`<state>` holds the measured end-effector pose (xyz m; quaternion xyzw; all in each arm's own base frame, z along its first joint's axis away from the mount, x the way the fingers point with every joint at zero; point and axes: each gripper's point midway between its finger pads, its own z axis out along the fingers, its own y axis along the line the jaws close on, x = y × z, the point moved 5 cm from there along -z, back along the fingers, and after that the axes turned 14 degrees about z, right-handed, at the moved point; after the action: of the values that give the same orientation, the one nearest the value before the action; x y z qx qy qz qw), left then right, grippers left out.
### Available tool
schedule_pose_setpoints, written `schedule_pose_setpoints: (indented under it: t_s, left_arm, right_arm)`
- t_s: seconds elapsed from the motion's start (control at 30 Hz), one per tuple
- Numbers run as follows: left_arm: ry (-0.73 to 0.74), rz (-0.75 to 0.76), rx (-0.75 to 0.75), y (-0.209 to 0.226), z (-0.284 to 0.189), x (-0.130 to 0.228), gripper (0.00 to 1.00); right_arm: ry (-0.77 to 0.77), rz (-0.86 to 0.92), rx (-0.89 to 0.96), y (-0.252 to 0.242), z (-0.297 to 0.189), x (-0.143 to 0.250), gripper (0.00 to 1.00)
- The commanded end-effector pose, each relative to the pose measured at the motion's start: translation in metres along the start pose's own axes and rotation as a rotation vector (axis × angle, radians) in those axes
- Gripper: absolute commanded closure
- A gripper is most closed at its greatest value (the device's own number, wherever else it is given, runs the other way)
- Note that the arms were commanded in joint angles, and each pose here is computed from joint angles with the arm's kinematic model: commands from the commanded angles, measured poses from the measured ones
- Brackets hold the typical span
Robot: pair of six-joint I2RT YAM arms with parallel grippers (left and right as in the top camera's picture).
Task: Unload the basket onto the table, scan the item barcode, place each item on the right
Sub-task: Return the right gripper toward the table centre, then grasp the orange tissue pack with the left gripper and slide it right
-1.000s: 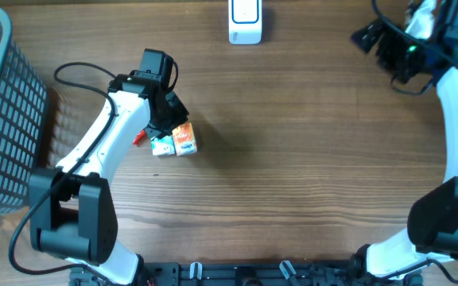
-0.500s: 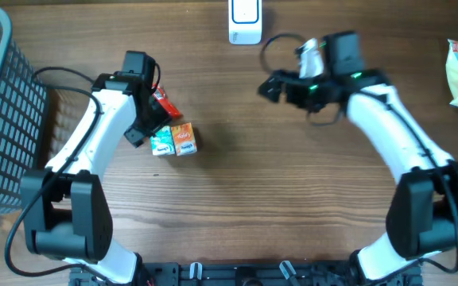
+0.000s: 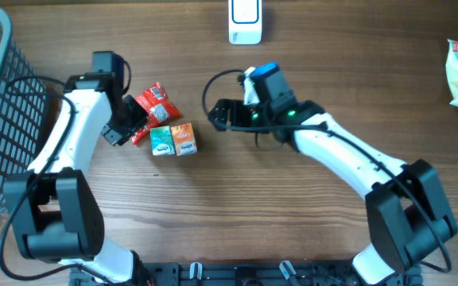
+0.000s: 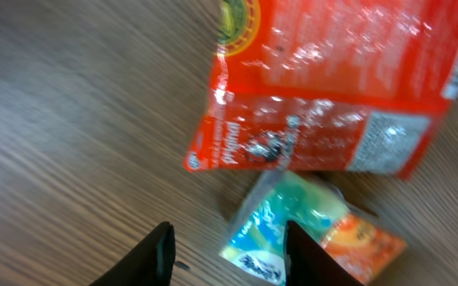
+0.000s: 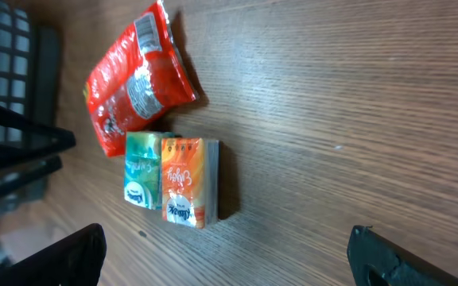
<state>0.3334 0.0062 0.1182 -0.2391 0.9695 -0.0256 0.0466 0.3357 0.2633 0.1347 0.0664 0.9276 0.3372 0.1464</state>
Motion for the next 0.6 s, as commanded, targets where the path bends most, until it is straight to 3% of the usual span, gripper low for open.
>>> schedule_pose_setpoints:
  t_s: [0.0, 0.1, 0.13, 0.3, 0.4, 0.57]
  left_arm:
    - [0.071, 0.167, 0.195, -0.025, -0.004, 0.012, 0.73]
    - [0.082, 0.201, 0.197, -0.034, 0.0, 0.021, 0.94]
    - [0.093, 0.224, 0.196, -0.04, 0.007, 0.029, 0.96]
    - [0.129, 0.246, 0.191, -0.048, 0.035, 0.057, 0.96]
    - [0.137, 0.284, 0.267, -0.063, 0.051, 0.074, 0.96]
    - [0.121, 0.322, 0.305, -0.074, 0.057, 0.082, 0.96]
  right_arm:
    - [-0.095, 0.048, 0.109, -0.009, 0.009, 0.0, 0.02]
    - [-0.099, 0.057, 0.114, -0.01, 0.008, -0.001, 0.02]
    - [-0.1, 0.065, 0.137, -0.015, 0.007, -0.001, 0.02]
    - [-0.106, 0.096, 0.204, -0.031, 0.003, -0.004, 0.0]
    - [-0.111, 0.12, 0.215, -0.037, 0.0, -0.008, 0.0]
    - [-0.119, 0.132, 0.22, -0.042, -0.002, -0.013, 0.0]
